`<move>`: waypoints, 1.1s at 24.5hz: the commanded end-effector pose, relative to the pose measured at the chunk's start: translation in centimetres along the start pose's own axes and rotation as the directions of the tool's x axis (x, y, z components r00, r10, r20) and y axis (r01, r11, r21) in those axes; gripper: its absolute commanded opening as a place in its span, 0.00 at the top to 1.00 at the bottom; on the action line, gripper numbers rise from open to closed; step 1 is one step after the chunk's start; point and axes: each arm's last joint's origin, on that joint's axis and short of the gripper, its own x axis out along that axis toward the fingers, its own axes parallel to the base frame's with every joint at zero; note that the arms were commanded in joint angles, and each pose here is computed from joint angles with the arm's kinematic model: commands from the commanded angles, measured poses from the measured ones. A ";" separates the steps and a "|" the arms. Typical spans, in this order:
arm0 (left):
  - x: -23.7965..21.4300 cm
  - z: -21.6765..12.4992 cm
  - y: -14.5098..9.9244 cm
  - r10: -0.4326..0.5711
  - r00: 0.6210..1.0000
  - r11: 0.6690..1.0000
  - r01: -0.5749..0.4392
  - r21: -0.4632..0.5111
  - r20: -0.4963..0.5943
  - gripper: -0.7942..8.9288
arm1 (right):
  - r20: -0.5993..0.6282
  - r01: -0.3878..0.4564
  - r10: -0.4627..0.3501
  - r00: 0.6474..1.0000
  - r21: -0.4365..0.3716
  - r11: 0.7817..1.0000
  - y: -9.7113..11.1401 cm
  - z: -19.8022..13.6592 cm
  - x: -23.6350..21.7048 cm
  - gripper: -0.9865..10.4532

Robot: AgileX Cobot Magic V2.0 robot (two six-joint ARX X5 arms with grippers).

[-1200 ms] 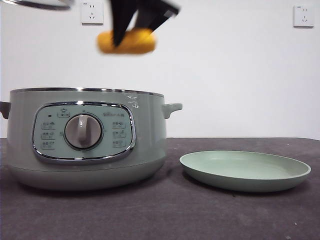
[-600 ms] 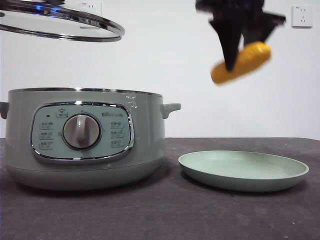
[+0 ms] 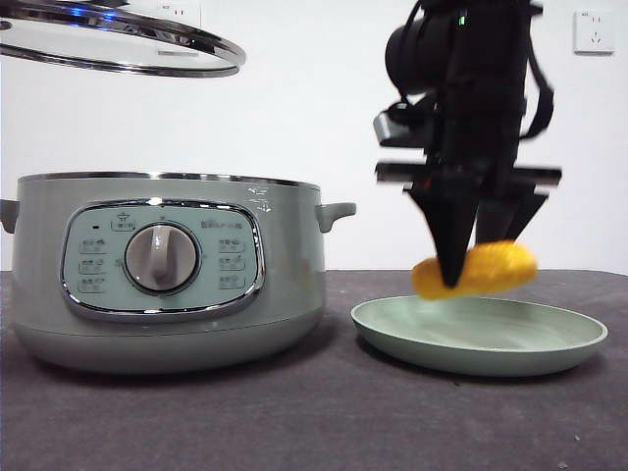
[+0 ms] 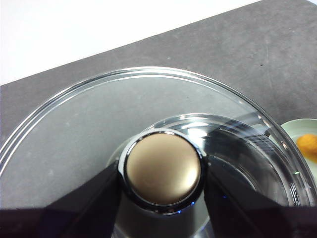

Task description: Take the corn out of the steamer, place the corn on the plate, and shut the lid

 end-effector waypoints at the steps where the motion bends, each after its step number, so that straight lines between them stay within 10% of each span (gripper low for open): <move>1: -0.7 0.9 0.1 0.003 0.997 1.000 -0.002 -0.011 0.076 0.93 | 0.011 -0.002 0.002 1.000 0.015 1.000 0.1 -0.6 1.8 0.92; 8: -0.7 0.9 0.1 0.003 0.997 1.000 -0.002 -0.012 0.078 0.93 | 0.027 -0.002 0.002 1.000 0.017 1.000 0.1 -1.7 4.1 0.90; 15: -0.7 0.9 0.1 0.002 0.997 1.000 -0.002 -0.012 0.078 0.93 | 0.027 0.001 -0.002 1.000 0.043 0.999 0.1 -1.9 4.1 0.60; 27: -0.5 1.0 0.0 0.001 0.997 0.999 0.001 -0.034 0.080 0.93 | 0.231 -0.005 -0.008 0.973 0.055 0.998 -0.4 -2.9 -3.0 0.61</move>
